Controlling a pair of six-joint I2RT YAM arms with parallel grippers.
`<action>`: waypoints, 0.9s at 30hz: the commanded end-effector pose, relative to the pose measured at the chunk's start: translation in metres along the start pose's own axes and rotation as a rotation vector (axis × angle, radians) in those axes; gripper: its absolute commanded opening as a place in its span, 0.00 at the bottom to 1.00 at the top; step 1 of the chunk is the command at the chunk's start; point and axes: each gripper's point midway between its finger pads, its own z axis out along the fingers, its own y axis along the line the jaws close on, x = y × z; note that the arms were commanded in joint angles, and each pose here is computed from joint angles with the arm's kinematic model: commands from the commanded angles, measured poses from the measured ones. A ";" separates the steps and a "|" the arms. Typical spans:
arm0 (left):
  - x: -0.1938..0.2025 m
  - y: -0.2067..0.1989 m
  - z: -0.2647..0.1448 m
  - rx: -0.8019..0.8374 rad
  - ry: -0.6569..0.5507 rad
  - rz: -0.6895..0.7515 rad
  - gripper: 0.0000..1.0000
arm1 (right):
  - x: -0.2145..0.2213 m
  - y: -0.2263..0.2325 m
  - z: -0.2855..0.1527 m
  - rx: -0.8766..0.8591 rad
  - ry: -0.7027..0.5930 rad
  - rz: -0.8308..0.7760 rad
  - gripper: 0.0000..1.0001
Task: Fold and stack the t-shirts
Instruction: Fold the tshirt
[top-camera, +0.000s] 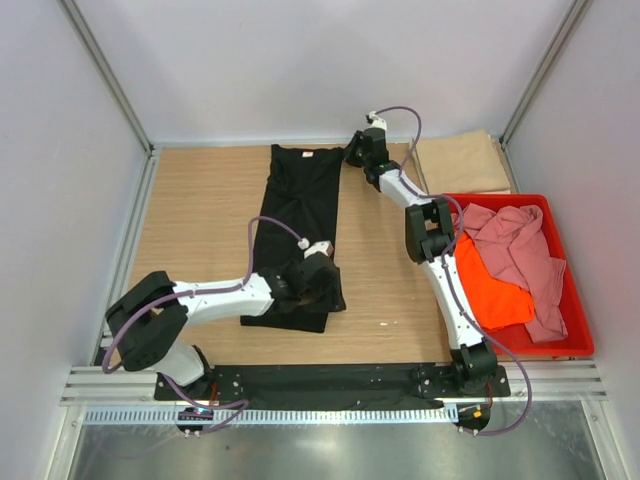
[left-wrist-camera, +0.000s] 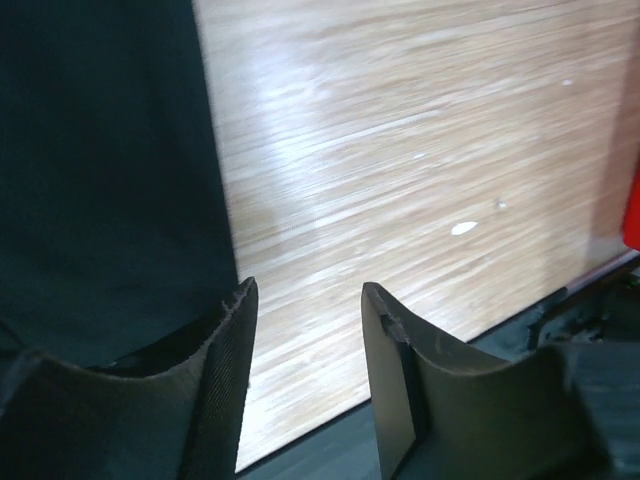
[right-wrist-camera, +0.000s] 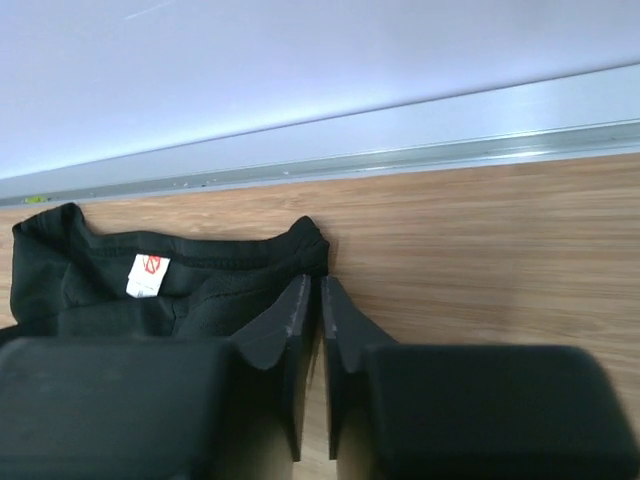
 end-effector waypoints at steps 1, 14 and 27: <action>-0.031 -0.025 -0.027 0.033 -0.050 0.060 0.48 | -0.036 0.028 -0.025 -0.047 0.008 -0.037 0.18; -0.149 0.131 -0.135 -0.314 -0.193 -0.120 0.54 | -0.015 0.058 -0.205 0.231 0.250 0.182 0.48; -0.124 0.205 -0.119 -0.162 -0.055 -0.402 0.50 | 0.180 0.133 -0.392 0.222 0.532 0.233 0.48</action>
